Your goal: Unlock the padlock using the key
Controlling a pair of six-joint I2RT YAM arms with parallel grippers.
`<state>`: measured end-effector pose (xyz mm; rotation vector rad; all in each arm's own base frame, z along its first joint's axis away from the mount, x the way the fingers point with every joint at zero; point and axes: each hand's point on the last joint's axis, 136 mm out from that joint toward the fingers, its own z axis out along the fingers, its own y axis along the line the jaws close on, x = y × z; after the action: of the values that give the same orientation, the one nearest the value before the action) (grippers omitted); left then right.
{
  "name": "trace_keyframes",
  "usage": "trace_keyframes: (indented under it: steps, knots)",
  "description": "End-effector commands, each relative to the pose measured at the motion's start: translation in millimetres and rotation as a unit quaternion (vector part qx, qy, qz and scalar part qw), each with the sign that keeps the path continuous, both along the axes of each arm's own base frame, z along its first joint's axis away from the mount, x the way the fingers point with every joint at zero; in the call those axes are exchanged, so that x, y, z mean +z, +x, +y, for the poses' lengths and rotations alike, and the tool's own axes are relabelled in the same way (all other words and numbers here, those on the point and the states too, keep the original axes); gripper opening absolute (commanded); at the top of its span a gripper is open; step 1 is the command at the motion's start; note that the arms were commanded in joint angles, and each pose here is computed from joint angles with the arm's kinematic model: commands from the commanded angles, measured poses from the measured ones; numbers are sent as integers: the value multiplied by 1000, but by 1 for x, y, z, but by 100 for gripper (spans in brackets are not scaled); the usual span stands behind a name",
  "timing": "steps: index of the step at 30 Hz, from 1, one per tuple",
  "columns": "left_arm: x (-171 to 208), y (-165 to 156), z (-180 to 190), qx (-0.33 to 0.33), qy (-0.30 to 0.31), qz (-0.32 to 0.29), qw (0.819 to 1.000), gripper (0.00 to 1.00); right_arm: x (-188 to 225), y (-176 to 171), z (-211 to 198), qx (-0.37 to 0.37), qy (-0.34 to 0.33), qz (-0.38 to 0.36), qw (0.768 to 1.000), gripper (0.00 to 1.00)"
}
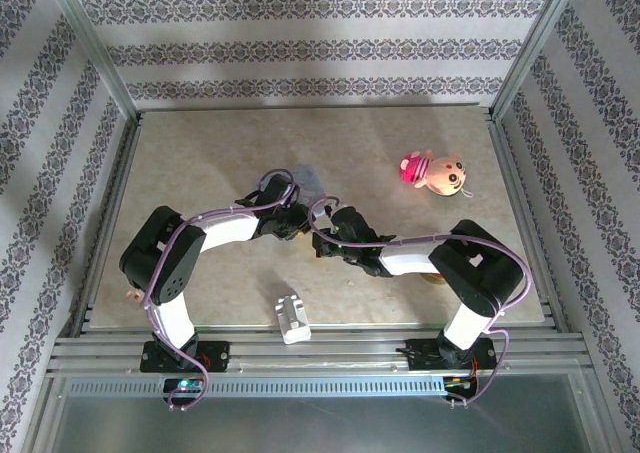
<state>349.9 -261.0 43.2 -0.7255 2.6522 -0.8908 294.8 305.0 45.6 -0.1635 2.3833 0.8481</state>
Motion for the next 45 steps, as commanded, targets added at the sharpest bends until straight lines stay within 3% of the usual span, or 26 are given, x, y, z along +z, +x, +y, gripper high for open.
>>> trace_keyframes:
  steps: [1,18,29,45]
  knots:
    - [-17,-50,-8,-20,-33,113,993,2,40,34,0,-26,23,-71,997,0]
    - [-21,-71,-4,5,-40,189,981,2,36,28,-7,-15,96,15,995,0]
    - [-19,-69,1,24,-29,187,982,2,31,22,-18,-12,120,61,991,0]
    - [-23,-73,-2,14,-34,198,979,2,33,34,-15,-21,132,59,989,0]
